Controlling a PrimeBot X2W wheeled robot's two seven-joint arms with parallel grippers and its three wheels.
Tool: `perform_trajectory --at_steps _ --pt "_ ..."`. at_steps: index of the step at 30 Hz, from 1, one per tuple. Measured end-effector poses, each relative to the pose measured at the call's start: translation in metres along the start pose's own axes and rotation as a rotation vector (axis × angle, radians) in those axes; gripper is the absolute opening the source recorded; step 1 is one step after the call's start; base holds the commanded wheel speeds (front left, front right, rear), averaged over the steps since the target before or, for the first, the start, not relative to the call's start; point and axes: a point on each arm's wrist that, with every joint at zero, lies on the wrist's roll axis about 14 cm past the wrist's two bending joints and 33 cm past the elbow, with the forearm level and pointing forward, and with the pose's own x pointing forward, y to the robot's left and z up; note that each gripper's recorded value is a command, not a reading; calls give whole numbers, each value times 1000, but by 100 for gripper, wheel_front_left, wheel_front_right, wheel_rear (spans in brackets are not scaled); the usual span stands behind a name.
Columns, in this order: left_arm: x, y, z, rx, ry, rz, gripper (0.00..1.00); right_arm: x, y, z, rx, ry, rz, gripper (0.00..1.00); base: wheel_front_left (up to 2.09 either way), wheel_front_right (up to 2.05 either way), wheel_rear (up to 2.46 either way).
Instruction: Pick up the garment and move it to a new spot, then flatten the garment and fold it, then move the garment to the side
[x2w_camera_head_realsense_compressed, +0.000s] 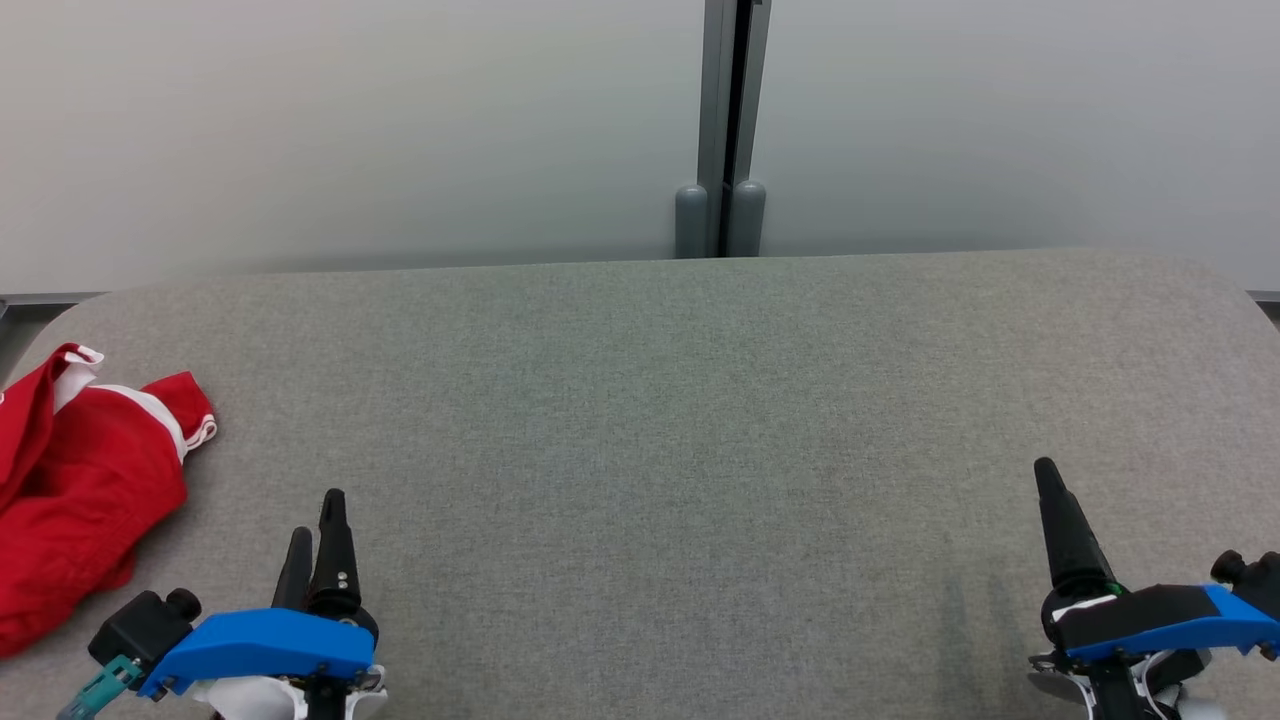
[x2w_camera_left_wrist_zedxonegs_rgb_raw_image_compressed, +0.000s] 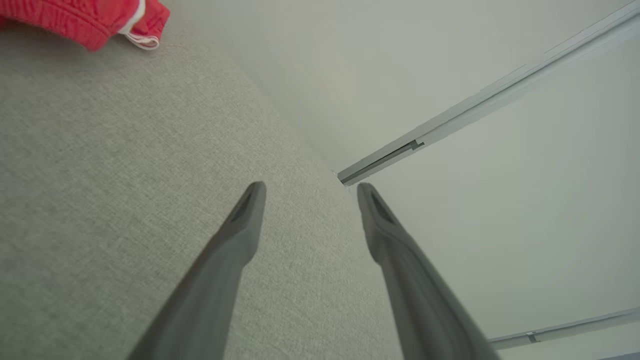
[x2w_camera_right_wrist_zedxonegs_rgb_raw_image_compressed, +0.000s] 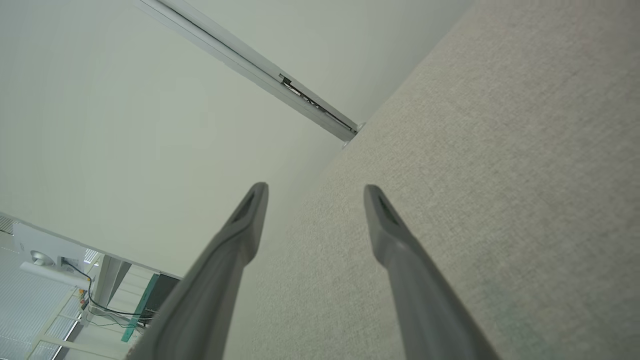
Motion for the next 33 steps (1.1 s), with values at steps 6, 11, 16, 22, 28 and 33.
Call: perform_trajectory --at_steps 6,11,16,22,28,33 --pt "-2 0 -3 98 1 5 100 0 0 0 -97 -6 4 100 0 0 0" --pt "-3 0 -6 173 2 9 100 0 2 0 -177 -8 10 100 0 0 0" --pt "-5 -2 -6 245 -4 -1 100 -1 3 -1 -248 -13 17 100 0 0 0" --pt "-5 -4 -8 331 -6 -11 100 -3 2 -2 -326 -15 19 100 0 0 0" --pt "-6 -5 -7 404 -17 -14 100 -3 3 -2 -396 -20 27 100 0 0 0" --pt "-7 -6 -7 462 -25 -19 100 -3 5 -3 -456 -24 36 100 0 0 0"
